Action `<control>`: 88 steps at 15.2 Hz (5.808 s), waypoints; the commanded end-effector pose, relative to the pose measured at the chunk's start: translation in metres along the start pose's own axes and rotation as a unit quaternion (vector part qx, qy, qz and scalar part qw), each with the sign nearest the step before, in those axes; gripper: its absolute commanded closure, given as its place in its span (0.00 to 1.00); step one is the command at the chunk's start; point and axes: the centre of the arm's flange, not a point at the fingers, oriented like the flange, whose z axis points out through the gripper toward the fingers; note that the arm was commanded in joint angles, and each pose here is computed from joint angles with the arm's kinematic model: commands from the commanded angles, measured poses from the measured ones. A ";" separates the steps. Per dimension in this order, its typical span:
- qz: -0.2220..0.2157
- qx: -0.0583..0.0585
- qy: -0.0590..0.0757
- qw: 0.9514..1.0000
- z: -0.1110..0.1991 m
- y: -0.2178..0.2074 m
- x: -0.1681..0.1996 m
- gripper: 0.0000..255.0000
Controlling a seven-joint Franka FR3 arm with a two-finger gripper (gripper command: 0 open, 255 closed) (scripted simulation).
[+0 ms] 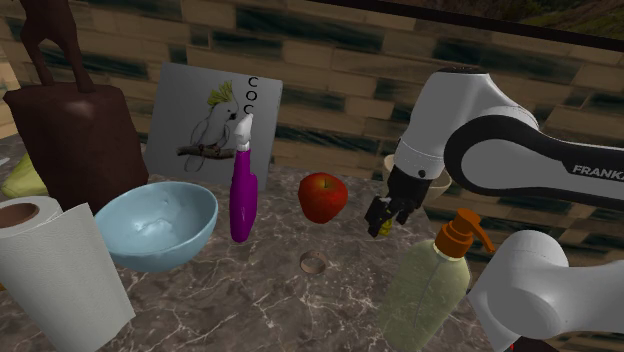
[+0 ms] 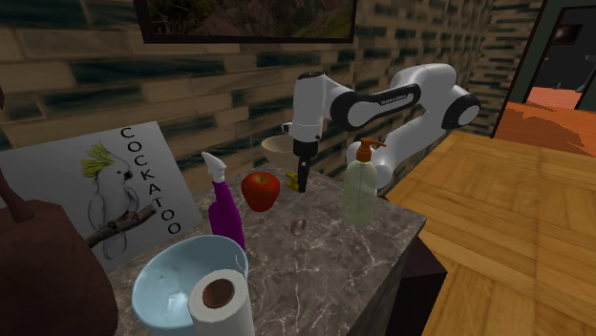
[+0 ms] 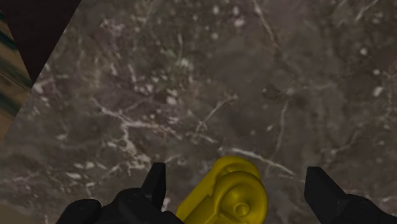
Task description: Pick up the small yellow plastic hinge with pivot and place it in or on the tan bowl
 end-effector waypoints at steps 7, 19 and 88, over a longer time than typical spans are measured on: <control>0.000 0.000 0.000 1.000 0.000 0.000 0.000 1.00; 0.000 0.000 0.000 1.000 -0.042 0.000 0.002 1.00; 0.000 0.000 0.000 1.000 -0.124 0.173 0.065 0.00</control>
